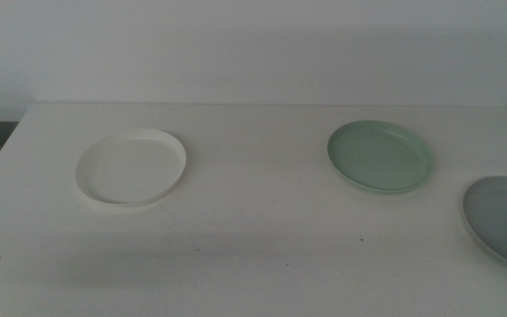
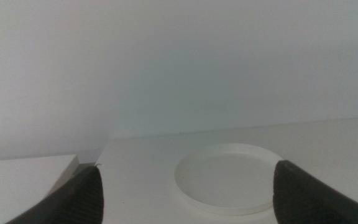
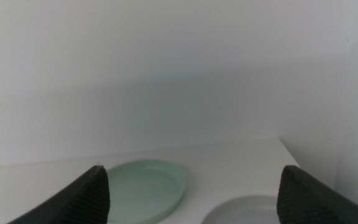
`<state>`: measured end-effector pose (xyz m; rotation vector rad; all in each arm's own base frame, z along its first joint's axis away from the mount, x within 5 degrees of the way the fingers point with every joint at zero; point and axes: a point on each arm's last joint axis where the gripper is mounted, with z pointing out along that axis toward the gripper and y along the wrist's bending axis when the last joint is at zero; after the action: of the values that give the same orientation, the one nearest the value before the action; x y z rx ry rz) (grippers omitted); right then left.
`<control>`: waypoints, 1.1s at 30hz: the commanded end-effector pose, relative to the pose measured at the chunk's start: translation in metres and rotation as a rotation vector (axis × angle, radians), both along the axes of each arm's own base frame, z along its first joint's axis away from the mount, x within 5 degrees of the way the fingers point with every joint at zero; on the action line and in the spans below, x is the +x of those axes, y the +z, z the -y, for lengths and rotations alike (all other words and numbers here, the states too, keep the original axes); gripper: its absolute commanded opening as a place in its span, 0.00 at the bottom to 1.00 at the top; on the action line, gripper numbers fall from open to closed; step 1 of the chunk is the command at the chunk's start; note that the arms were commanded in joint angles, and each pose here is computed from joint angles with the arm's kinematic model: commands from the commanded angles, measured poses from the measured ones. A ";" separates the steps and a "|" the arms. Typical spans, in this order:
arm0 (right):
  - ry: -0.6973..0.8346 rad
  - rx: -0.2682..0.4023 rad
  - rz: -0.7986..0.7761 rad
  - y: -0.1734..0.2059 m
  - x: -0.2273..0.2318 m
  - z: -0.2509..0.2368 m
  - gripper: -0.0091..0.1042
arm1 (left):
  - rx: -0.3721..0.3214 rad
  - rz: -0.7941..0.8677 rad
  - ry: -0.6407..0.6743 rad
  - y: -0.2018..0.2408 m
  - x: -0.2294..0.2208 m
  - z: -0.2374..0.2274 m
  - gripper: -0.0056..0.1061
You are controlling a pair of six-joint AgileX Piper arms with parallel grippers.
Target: Stack the three bowls on top of each other.
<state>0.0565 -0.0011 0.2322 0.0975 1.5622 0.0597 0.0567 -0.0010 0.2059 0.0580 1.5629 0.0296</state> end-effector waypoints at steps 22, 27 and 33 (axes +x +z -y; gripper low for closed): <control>0.065 0.061 -0.743 0.124 0.053 -0.005 0.90 | -0.002 0.018 -0.003 0.002 0.000 0.000 0.89; 0.037 0.118 -0.790 0.120 0.057 -0.004 0.90 | -0.002 0.018 -0.003 0.002 0.000 0.000 0.89; 0.051 0.098 -0.916 0.108 0.069 -0.005 0.90 | -0.002 0.018 -0.003 0.002 0.000 0.000 0.89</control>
<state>0.1222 0.0037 0.3419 0.1951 2.4461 0.1571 0.0567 -0.0010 0.2059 0.0580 1.5629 0.0296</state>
